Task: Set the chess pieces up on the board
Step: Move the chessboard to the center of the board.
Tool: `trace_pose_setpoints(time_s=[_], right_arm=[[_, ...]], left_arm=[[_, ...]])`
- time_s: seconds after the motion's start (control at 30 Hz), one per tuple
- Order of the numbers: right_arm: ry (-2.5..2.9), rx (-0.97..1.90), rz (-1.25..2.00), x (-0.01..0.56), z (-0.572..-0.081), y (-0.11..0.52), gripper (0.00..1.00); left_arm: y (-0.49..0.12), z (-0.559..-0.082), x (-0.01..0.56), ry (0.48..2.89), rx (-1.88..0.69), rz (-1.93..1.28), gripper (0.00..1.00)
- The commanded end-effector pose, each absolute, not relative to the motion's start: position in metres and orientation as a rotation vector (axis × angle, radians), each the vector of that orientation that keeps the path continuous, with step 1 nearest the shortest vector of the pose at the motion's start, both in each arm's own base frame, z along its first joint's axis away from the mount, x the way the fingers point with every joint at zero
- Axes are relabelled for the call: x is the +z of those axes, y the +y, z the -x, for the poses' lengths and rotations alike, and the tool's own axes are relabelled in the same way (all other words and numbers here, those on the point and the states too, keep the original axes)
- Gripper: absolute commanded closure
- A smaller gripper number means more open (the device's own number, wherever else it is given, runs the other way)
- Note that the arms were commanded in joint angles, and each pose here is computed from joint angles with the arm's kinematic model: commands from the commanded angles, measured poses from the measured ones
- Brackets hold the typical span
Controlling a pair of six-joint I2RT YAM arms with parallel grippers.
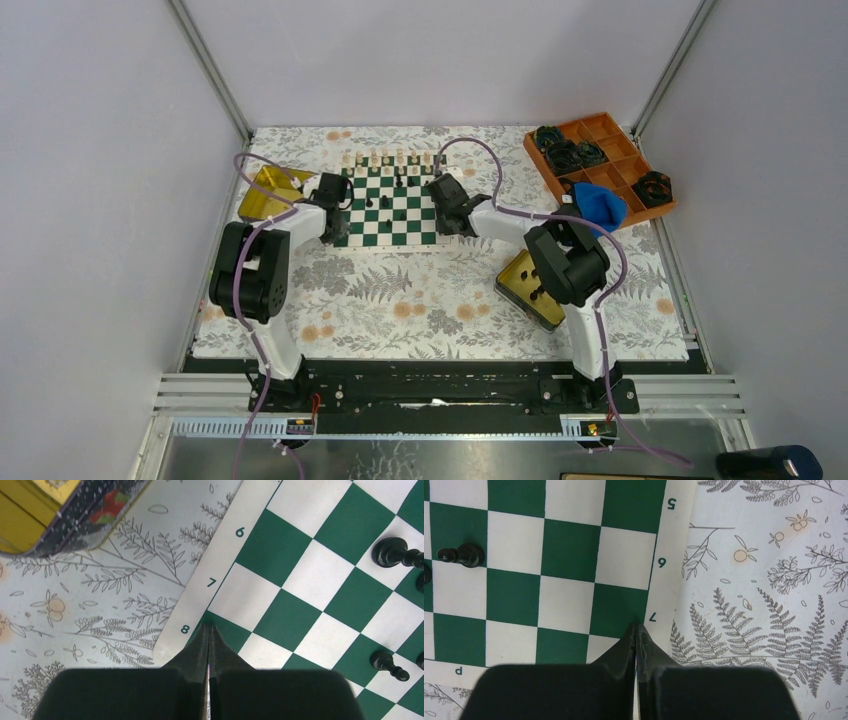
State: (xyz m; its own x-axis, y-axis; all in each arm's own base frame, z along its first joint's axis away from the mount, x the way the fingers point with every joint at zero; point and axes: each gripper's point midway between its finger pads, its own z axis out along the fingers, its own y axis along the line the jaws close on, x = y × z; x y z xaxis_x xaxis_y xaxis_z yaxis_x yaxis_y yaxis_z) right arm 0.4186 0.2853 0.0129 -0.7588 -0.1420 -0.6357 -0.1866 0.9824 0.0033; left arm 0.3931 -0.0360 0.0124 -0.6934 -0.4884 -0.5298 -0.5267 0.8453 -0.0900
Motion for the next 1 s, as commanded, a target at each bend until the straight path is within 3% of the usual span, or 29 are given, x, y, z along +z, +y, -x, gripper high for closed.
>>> trace_pose_setpoints(time_s=[0.0, 0.97], right_arm=[[2.562, -0.013, 0.269, -0.008, -0.378, 0.264, 1.0], [2.6, -0.068, 0.183, -0.015, -0.294, 0.216, 1.0]], left_arm=[[-0.037, -0.352, -0.008, 2.579, 0.165, 0.747, 1.0], [-0.071, -0.294, 0.002, 2.589, 0.112, 0.608, 1.0]])
